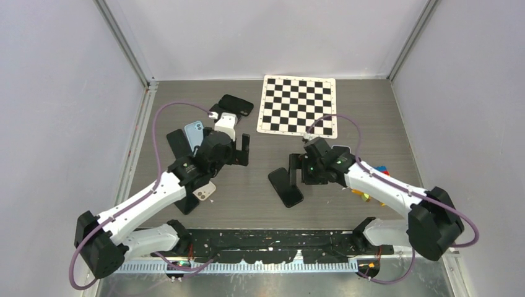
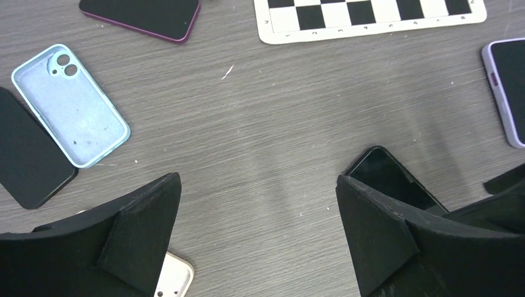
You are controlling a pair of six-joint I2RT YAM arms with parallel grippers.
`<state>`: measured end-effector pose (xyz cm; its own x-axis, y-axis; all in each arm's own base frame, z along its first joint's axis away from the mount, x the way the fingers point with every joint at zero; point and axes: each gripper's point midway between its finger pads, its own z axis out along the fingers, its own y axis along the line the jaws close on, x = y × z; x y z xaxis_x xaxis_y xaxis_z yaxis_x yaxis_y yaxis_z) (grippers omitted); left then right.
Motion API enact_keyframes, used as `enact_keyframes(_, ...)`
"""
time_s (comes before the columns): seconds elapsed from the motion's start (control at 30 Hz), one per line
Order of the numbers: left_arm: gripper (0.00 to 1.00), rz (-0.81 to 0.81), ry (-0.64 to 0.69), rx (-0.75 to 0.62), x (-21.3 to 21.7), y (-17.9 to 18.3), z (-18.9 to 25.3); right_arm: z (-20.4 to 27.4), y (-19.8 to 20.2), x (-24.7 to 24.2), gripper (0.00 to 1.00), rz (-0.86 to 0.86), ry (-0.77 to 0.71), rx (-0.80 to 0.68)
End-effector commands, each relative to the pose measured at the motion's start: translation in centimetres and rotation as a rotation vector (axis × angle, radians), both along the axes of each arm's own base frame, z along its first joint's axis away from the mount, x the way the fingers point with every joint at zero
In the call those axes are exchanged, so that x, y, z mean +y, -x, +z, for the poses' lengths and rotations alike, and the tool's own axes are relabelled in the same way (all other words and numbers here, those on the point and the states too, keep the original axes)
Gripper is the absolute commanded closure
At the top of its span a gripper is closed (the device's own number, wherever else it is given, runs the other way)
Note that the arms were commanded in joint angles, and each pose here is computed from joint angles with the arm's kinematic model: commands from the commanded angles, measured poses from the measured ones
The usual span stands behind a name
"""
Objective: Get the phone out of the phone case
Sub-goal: Move the phone to the center of the board, then pick up the phone at the center of the board.
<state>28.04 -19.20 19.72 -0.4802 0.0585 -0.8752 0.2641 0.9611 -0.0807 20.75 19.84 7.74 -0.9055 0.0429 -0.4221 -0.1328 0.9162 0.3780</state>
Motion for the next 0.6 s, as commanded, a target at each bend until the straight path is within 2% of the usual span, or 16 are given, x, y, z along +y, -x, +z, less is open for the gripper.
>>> enact_keyframes(0.0, 0.00, 0.040, 0.048, -0.046, 1.0, 0.2, 1.7, -0.4, -1.2, 1.6, 0.05, 0.083, 0.123, -0.072)
enact_keyframes(0.23, 0.00, 0.036, 0.057, -0.036, 1.3, 0.8, 1.4, -1.9, -1.2, 3.4, 0.04, 0.192, 0.242, -0.102)
enact_keyframes(0.57, 0.00, -0.005, 0.056, -0.009, 0.6, 1.0, 0.2, -4.7, 1.2, 4.0, 0.04, 0.341, 0.340, -0.034)
